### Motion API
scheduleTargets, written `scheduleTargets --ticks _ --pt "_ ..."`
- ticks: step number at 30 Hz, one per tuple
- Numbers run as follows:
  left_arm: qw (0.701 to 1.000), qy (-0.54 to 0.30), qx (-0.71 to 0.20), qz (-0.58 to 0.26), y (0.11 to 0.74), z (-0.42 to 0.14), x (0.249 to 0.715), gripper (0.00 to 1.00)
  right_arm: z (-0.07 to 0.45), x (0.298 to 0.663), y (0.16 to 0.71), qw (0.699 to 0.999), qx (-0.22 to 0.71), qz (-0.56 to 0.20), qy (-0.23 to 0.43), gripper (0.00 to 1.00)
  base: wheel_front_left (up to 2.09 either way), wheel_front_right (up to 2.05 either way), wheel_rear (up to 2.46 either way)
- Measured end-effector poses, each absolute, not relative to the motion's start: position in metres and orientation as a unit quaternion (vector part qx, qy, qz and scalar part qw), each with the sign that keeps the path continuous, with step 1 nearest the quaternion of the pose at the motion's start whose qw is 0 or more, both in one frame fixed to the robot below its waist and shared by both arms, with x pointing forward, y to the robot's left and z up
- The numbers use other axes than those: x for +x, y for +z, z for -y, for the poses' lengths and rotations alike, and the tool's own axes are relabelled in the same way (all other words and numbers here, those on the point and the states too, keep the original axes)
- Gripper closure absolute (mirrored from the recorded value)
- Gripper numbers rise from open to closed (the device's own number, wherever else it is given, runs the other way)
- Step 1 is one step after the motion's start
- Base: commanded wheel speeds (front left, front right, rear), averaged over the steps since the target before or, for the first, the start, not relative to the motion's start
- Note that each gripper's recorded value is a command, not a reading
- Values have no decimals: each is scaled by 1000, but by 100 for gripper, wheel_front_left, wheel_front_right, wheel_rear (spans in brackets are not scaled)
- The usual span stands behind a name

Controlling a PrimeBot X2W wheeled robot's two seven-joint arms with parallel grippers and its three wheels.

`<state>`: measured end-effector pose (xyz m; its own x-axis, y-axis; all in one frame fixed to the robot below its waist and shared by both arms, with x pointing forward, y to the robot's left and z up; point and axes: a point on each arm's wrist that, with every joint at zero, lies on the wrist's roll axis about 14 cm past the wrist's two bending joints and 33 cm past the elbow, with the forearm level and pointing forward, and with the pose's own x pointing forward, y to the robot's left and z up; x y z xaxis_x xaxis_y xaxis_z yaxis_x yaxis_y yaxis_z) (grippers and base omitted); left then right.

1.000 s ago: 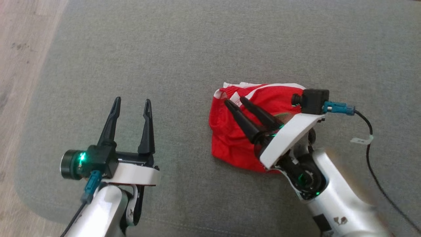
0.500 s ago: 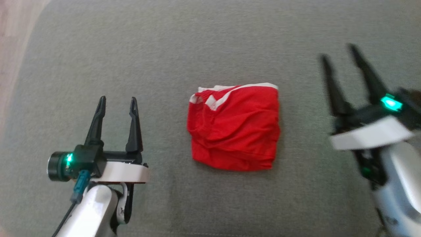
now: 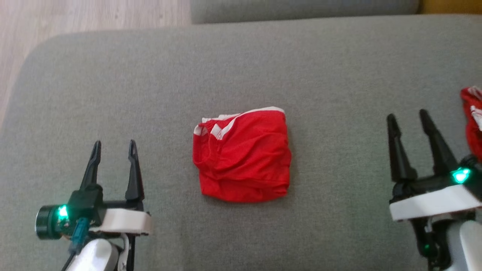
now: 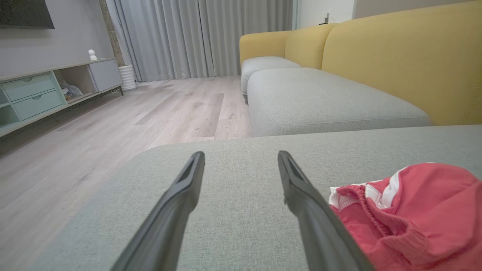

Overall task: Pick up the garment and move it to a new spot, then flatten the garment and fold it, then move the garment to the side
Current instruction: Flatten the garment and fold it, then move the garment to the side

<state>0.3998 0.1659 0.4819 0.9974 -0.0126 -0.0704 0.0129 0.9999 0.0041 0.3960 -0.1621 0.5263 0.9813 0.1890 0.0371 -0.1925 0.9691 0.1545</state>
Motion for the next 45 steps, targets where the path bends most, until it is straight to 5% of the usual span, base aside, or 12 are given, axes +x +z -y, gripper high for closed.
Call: scheduleTargets --ticks 19,45 --pt "998 -13 18 -53 479 -171 357 0 159 343 523 992 83 -18 89 0 0 0 0" --pt "998 -18 20 -65 470 -168 363 0 160 352 506 992 69 -57 89 0 0 0 0"
